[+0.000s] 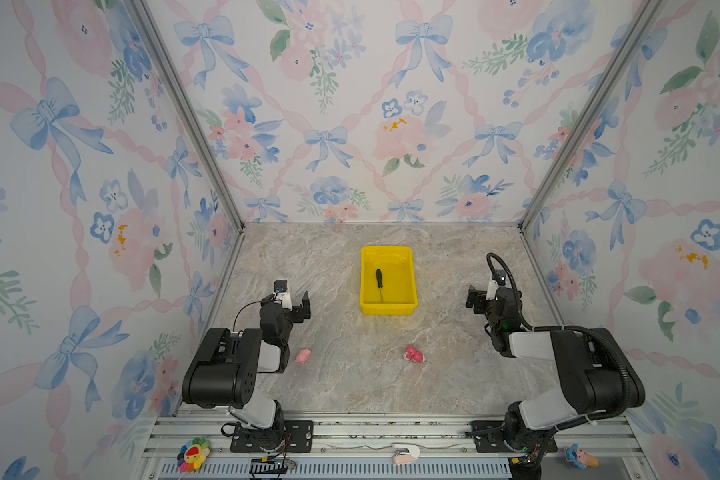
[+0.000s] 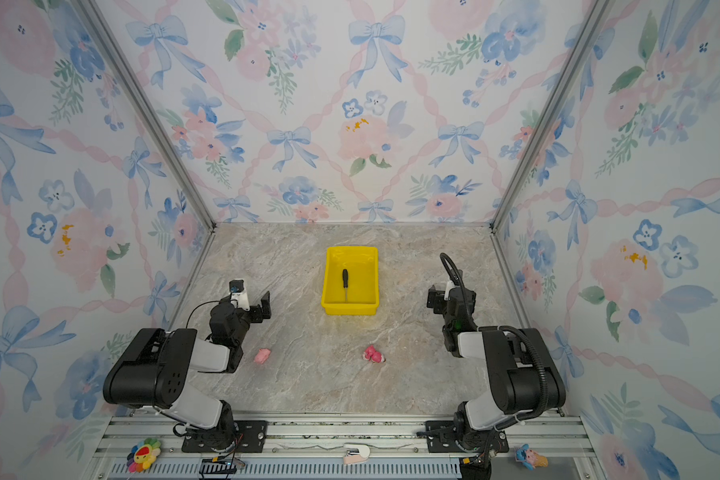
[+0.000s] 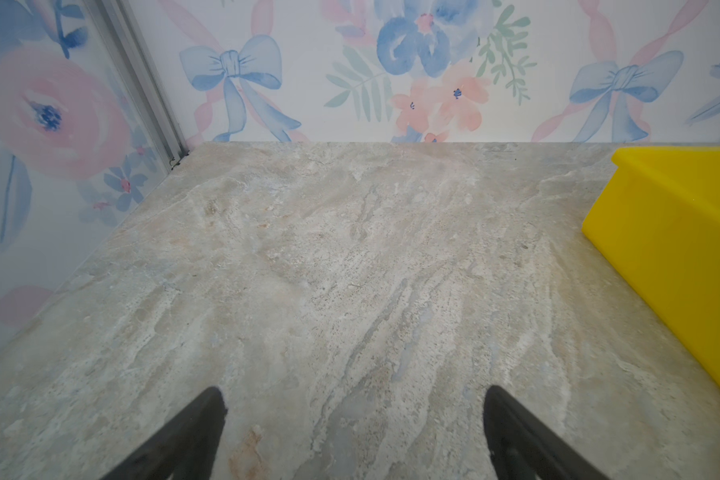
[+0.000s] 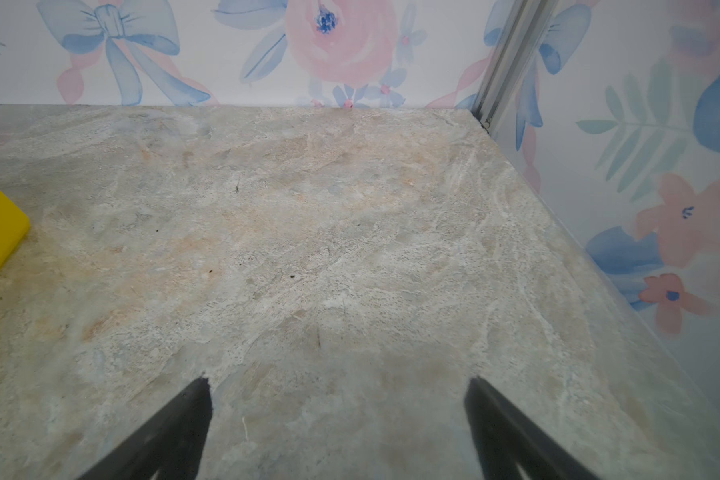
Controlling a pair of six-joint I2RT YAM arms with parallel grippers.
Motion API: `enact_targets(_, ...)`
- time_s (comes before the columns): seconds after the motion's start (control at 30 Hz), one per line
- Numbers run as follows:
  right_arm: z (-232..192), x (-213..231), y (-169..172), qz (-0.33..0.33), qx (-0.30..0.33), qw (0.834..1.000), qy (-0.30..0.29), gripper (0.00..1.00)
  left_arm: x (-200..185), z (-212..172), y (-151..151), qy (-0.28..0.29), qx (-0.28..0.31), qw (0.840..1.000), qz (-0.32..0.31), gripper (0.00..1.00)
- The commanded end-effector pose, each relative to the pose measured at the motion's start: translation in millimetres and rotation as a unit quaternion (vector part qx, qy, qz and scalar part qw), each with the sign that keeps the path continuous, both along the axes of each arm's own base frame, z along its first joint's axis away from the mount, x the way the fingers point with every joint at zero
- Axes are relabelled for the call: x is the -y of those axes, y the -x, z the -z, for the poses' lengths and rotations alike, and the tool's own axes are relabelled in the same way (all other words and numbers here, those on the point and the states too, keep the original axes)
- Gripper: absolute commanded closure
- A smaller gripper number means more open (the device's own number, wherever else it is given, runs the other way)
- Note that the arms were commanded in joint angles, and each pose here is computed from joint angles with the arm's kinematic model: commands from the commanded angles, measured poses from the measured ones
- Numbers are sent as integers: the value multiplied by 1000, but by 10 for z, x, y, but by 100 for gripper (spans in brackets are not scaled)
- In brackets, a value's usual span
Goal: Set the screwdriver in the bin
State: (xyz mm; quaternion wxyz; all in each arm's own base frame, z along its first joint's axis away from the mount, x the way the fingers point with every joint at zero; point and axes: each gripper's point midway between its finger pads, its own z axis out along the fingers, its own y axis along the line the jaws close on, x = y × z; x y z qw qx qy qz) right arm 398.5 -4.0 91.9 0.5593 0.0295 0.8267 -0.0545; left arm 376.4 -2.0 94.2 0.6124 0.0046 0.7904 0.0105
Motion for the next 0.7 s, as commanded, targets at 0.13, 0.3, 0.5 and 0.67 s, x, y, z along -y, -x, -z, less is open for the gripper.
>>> enact_targets(0.13,-46,-12,-25,-10,14,1000,0,3,-43,-118,-14,-25,25,999,-25,3)
enact_targets(0.3,-52,-15,-14,-11,17,1000,-1,3,-29,-124,-8,-25,26,999,-24,2)
enact_targets(0.5,-56,-15,-15,-11,18,1000,-1,3,-26,-132,-14,-25,27,999,-22,3)
enact_targets(0.67,-53,-15,-13,-11,18,1000,-1,3,-30,-121,-12,-25,26,999,-22,3)
